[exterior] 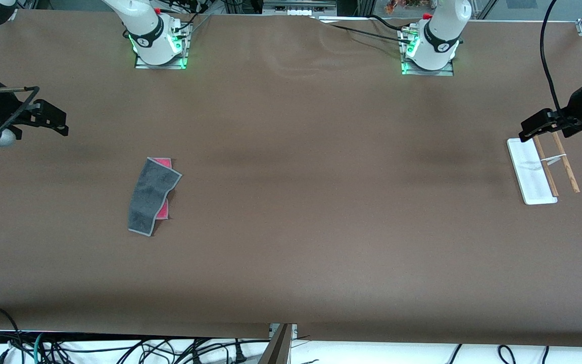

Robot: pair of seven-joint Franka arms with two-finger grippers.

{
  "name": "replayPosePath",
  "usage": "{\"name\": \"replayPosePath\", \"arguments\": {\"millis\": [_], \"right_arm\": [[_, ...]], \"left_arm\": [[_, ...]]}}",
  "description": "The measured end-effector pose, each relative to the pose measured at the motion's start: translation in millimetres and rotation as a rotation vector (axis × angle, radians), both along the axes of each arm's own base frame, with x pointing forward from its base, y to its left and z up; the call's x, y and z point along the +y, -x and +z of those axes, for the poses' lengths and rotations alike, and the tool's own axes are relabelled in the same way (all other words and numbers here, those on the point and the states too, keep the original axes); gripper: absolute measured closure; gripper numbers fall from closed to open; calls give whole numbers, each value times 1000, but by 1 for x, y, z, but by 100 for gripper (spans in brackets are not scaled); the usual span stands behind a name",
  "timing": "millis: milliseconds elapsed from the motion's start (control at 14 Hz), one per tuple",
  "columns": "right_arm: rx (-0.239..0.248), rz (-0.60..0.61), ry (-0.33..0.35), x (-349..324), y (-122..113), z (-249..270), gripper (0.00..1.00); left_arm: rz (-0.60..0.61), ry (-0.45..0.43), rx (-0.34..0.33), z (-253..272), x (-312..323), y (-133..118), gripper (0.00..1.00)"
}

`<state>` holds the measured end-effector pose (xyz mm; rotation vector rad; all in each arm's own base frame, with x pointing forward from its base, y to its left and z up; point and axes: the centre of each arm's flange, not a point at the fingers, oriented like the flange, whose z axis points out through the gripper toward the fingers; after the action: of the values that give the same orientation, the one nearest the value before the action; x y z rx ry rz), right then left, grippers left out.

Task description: Pass towel and hang on rack

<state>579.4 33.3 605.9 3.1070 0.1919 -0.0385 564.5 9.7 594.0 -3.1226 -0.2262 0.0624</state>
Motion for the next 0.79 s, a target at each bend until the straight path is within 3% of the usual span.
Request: {"name": "replayPosePath", "arguments": {"millis": [786], "right_arm": [[-2,9,-1,5,0,1,0]], "left_arm": [[-2,0,-3,1,-1,0,0]]}}
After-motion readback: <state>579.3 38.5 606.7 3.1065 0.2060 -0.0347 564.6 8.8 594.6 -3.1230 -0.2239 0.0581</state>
